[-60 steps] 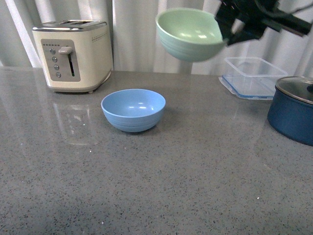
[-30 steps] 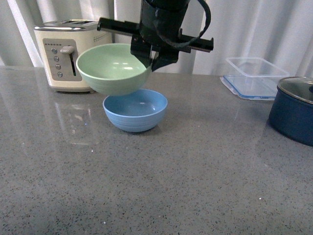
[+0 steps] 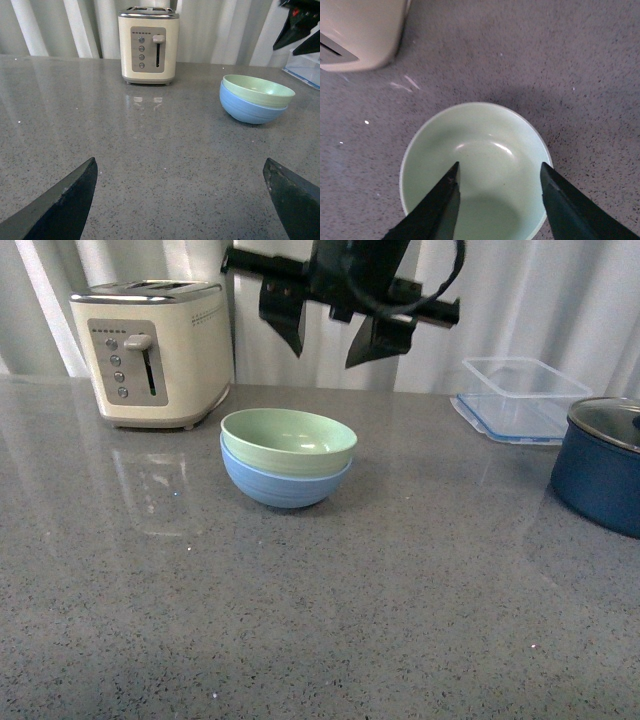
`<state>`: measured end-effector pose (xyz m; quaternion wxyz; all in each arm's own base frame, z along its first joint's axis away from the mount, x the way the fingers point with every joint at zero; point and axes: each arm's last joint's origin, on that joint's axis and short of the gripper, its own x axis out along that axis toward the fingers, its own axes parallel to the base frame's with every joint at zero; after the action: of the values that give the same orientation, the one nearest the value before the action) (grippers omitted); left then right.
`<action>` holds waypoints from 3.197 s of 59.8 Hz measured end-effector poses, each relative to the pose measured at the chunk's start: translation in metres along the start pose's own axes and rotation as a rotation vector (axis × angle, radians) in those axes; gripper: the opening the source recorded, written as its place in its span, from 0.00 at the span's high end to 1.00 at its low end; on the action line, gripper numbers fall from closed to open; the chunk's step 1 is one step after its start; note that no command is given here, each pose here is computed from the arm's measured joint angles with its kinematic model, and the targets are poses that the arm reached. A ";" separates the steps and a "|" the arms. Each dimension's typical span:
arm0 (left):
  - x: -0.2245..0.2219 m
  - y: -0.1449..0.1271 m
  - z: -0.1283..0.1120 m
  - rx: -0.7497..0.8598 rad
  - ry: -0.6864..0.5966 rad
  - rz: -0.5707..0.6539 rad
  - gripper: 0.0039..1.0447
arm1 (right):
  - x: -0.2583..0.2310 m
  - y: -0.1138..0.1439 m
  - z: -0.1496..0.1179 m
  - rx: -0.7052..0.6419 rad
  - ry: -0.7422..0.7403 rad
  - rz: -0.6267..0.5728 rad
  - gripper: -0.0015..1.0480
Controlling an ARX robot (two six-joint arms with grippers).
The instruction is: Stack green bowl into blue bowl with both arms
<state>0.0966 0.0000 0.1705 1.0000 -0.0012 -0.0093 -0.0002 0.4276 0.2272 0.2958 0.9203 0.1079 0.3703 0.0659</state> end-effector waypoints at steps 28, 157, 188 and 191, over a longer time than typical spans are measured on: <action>0.000 0.000 0.000 0.000 0.000 0.000 0.06 | -0.145 -0.076 -0.030 0.002 -0.660 0.029 0.24; 0.000 0.000 0.000 0.000 0.000 0.000 0.06 | -0.187 -0.238 -0.276 -0.219 -0.769 -0.133 0.99; 0.000 0.000 0.000 0.000 0.000 0.000 0.06 | -0.195 -0.238 -0.287 -0.220 -0.763 -0.133 0.99; 0.000 0.000 0.000 0.000 0.001 0.000 0.06 | -0.195 -0.238 -0.287 -0.219 -0.762 -0.133 0.99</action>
<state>0.0966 0.0000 0.1705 1.0000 -0.0012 -0.0089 -0.0002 0.0977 0.0002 0.1651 1.0000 0.0014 -0.0007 0.0006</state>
